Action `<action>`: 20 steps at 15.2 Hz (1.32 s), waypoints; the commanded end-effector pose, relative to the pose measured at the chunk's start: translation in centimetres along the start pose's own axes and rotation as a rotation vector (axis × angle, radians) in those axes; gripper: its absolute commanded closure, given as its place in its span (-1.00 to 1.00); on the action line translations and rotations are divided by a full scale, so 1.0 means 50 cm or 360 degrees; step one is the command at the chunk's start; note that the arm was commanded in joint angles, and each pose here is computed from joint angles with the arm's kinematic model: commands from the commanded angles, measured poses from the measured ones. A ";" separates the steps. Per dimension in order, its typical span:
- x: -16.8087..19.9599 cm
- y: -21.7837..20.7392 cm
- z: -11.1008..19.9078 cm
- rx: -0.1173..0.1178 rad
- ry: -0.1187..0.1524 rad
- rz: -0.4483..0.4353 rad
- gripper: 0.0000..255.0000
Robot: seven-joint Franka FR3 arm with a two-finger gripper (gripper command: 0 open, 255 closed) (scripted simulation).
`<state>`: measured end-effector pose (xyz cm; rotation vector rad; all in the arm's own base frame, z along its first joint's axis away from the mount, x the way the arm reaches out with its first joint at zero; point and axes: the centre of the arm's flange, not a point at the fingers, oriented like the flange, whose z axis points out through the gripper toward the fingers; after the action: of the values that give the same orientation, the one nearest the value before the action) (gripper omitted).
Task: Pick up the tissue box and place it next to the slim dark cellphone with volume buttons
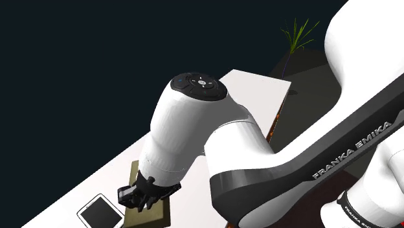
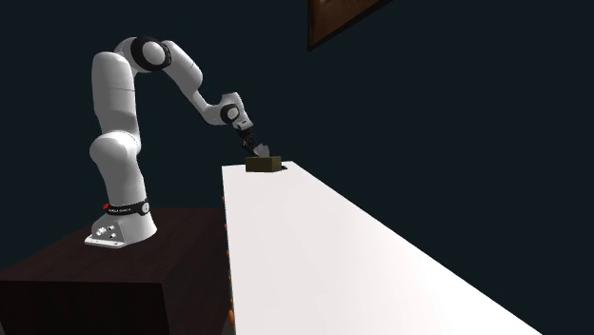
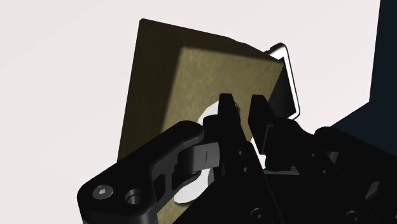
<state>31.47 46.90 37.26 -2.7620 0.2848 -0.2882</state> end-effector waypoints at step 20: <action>0.000 0.000 -0.100 0.0000 0.0000 0.0000 -1.00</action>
<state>30.31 45.31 41.84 -2.7617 0.2847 -0.2884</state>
